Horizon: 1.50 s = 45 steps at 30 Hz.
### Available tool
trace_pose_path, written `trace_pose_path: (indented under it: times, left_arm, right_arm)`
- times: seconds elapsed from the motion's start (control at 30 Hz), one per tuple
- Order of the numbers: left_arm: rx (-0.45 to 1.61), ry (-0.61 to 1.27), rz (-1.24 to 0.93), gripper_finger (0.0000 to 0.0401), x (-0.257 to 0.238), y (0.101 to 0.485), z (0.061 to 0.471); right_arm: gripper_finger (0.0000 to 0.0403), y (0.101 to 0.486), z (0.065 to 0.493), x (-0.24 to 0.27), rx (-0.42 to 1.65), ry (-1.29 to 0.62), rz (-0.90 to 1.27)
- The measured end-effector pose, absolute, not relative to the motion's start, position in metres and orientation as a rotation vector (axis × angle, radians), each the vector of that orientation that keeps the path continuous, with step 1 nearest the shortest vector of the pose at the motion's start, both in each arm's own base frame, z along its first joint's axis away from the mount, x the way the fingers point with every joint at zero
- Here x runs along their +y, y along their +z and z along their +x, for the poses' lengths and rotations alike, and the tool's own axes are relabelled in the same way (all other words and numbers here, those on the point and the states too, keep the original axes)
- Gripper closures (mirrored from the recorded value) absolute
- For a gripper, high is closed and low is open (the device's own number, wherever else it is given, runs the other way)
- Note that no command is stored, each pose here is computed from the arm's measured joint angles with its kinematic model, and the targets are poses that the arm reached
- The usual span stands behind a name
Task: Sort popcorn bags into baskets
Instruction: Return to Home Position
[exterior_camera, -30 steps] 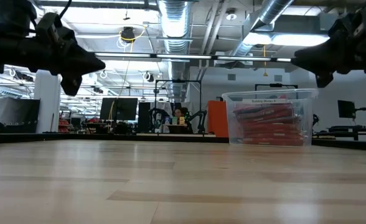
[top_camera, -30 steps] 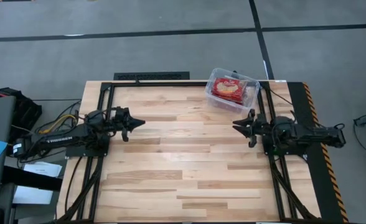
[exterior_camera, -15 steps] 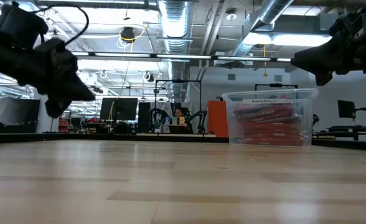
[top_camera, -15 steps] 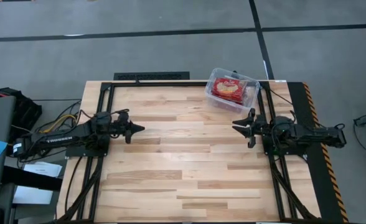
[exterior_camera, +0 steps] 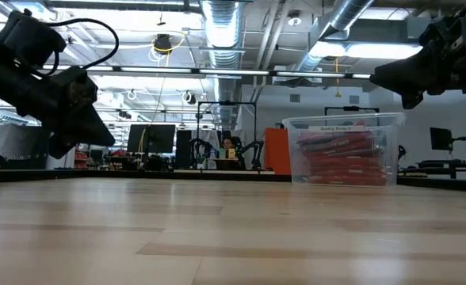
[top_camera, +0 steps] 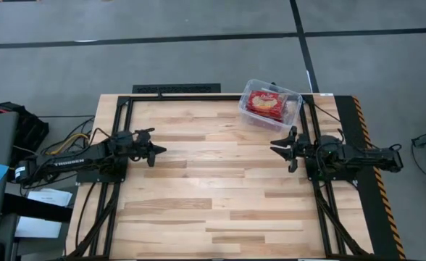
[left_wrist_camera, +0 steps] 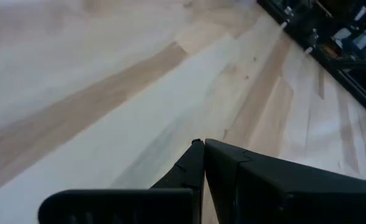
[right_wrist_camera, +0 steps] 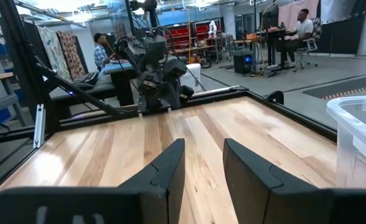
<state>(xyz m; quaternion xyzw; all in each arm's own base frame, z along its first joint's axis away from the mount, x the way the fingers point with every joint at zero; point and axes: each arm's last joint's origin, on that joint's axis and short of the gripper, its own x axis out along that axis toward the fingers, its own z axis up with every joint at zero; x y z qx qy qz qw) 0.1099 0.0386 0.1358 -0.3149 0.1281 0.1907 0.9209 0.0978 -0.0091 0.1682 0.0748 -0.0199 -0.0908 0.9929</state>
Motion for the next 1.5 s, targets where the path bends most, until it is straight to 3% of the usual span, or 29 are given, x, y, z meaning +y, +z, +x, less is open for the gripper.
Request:
trace_pose_path:
  times: [0.4, 0.93, 1.5]
  left_arm:
    - [-0.135, 0.303, -0.572, 0.0401, 0.03, 0.171, 0.092]
    - [-0.101, 0.309, -0.581, 0.0401, 0.03, 0.168, 0.094]
    - [-0.102, 0.308, -0.581, 0.0401, 0.03, 0.168, 0.094]
  right_arm:
    - [0.0258, 0.168, 0.098, -0.009, -0.04, -0.182, 0.15]
    - [0.027, 0.168, 0.098, -0.009, -0.039, -0.181, 0.15]
    - [0.0255, 0.168, 0.098, -0.009, -0.04, -0.181, 0.15]
